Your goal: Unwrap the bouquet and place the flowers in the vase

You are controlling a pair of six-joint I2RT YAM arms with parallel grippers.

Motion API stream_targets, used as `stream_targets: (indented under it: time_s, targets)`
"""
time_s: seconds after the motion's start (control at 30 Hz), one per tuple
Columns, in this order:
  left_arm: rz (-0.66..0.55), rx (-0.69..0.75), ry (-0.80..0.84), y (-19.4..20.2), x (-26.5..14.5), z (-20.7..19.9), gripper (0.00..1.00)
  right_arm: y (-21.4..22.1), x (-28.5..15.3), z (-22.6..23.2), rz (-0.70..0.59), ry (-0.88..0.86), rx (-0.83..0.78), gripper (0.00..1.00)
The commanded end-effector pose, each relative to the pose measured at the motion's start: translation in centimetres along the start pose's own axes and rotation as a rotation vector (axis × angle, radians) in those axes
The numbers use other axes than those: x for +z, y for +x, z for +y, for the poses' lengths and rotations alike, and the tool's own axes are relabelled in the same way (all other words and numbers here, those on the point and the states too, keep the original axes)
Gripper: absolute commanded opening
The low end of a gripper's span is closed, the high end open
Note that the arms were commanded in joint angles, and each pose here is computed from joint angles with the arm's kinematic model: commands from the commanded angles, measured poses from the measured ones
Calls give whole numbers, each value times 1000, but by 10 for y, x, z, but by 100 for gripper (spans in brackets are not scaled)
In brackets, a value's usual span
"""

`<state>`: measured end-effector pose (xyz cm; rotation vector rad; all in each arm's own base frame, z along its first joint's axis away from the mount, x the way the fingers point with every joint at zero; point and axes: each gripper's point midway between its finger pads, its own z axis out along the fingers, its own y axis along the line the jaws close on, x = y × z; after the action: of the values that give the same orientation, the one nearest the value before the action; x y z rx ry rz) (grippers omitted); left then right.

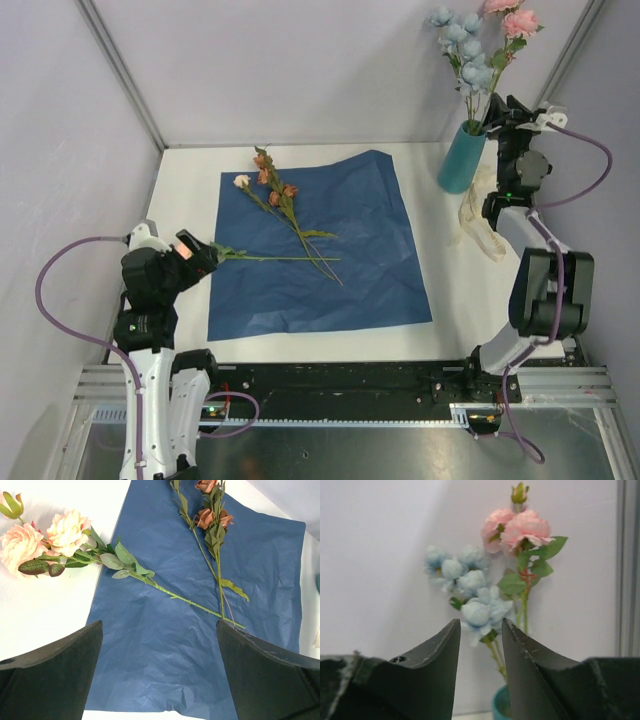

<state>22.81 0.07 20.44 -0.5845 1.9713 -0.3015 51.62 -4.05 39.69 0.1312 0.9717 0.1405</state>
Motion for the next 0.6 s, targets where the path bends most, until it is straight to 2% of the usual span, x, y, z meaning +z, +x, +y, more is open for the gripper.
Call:
stream_targets:
  time_s: [0.0,0.13,0.3,0.47,0.57]
  targets:
    - [-56,-8,30,-17,-8,-10,100,-11,-17,34,179,37,134,43]
    - [-47,-12,34,-16,-6,-10,100,15,-49,78,398,25,187,43]
    - [-19,-32,13,-12,0,-7,100,72,-106,143,679,-34,212,43]
    - [2,-170,-80,-5,14,7,99,108,-161,200,853,-137,232,42]
    - [52,-356,-145,7,28,12,81,114,-190,228,917,-199,245,40]
